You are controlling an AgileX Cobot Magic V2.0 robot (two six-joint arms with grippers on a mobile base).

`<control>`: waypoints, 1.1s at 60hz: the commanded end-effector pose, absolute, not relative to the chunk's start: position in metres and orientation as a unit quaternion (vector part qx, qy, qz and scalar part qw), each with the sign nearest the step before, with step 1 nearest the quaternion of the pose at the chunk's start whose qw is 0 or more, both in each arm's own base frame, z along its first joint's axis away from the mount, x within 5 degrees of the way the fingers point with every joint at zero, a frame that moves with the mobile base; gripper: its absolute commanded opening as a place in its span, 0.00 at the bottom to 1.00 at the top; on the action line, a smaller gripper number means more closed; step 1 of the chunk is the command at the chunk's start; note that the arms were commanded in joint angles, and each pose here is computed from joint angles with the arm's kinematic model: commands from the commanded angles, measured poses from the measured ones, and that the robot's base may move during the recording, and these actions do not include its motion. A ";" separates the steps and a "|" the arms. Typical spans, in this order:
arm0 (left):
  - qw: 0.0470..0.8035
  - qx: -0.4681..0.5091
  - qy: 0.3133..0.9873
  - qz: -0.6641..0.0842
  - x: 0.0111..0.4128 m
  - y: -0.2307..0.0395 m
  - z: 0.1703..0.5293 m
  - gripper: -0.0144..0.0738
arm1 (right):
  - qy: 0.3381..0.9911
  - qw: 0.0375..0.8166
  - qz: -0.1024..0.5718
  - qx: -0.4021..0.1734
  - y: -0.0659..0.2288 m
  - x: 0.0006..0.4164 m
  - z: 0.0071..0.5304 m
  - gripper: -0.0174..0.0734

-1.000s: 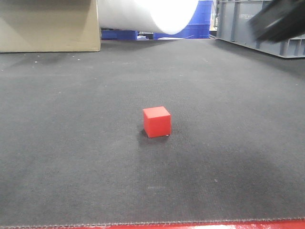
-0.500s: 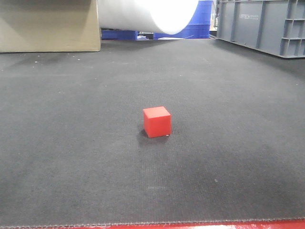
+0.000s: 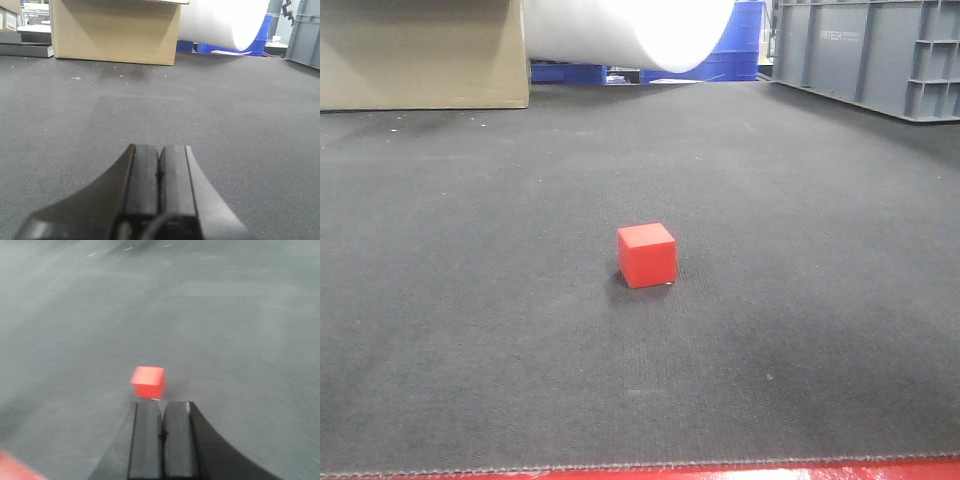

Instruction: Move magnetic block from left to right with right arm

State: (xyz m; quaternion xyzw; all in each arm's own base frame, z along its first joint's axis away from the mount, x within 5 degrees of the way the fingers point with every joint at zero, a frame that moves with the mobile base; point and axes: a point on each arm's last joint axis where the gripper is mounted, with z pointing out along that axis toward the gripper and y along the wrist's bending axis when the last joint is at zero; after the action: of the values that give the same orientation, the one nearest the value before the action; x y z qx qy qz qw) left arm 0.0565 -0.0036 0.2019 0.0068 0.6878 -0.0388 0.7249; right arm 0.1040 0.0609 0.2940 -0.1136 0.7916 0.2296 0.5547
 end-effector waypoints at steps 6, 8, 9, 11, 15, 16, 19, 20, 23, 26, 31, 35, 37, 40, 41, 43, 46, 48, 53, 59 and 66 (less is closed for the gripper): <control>0.757 0.005 0.652 -0.042 0.055 -0.004 0.208 0.03 | 0.745 0.639 0.179 -0.065 0.033 0.088 0.281 0.27; 0.757 0.005 0.652 -0.042 0.055 -0.004 0.208 0.03 | 0.740 0.650 0.163 -0.055 0.028 0.083 0.276 0.27; 0.757 0.005 0.652 -0.042 0.055 -0.004 0.208 0.03 | 0.738 0.655 0.156 -0.051 0.025 0.081 0.274 0.27; 0.757 0.005 0.652 -0.042 0.055 -0.004 0.208 0.03 | 0.731 0.667 0.140 -0.040 0.021 0.076 0.270 0.27; 0.757 0.005 0.652 -0.042 0.055 -0.004 0.208 0.03 | 0.718 0.687 0.111 -0.013 0.012 0.068 0.261 0.27; 0.757 0.005 0.652 -0.042 0.055 -0.004 0.208 0.03 | 0.716 0.690 0.106 -0.007 0.011 0.066 0.259 0.27; 0.757 0.005 0.652 -0.042 0.055 -0.004 0.208 0.03 | 0.707 0.702 0.088 0.012 0.007 0.061 0.252 0.27; 0.757 0.005 0.652 -0.042 0.055 -0.004 0.208 0.03 | 0.707 0.702 0.081 0.019 0.005 0.060 0.248 0.27; 0.757 0.005 0.652 -0.042 0.055 -0.004 0.208 0.03 | 0.702 0.708 0.066 0.034 0.003 0.057 0.239 0.27; 0.757 0.005 0.652 -0.042 0.055 -0.004 0.208 0.03 | 0.700 0.711 0.056 0.045 0.001 0.055 0.231 0.27; 0.757 0.005 0.652 -0.042 0.055 -0.004 0.208 0.03 | 0.692 0.718 0.044 0.057 -0.001 0.053 0.219 0.27; 0.757 0.005 0.652 -0.042 0.055 -0.004 0.208 0.03 | 0.688 0.722 0.038 0.062 -0.002 0.053 0.213 0.27; 0.757 0.005 0.652 -0.042 0.055 -0.004 0.208 0.03 | 0.687 0.723 0.037 0.064 -0.002 0.054 0.211 0.27; 0.757 0.005 0.652 -0.042 0.055 -0.004 0.208 0.03 | 0.684 0.725 0.034 0.066 -0.003 0.054 0.208 0.27; 0.757 0.005 0.652 -0.042 0.055 -0.004 0.208 0.03 | 0.683 0.727 0.033 0.066 -0.003 0.054 0.207 0.27; 0.757 0.005 0.652 -0.042 0.055 -0.004 0.208 0.03 | 0.680 0.730 0.033 0.067 -0.003 0.055 0.204 0.27; 0.757 0.005 0.652 -0.042 0.055 -0.004 0.208 0.03 | 0.681 0.729 0.033 0.067 -0.003 0.055 0.204 0.27; 0.757 0.005 0.652 -0.042 0.055 -0.004 0.208 0.03 | 0.680 0.729 0.033 0.067 -0.003 0.055 0.204 0.27; 0.757 0.005 0.652 -0.042 0.055 -0.004 0.208 0.03 | 0.674 0.735 0.033 0.066 -0.003 0.055 0.206 0.27; 0.757 0.005 0.652 -0.042 0.055 -0.004 0.208 0.03 | 0.660 0.748 0.032 0.066 -0.003 0.055 0.209 0.27; 0.757 0.005 0.652 -0.042 0.055 -0.004 0.208 0.03 | 0.661 0.746 0.032 0.066 -0.003 0.055 0.209 0.27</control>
State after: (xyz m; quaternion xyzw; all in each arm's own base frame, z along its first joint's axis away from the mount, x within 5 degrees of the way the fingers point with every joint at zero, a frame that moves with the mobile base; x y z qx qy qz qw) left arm 0.0565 -0.0036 0.2019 0.0068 0.6878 -0.0388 0.7249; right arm 0.0570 -0.0023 0.1970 0.0717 0.7054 0.0406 0.7040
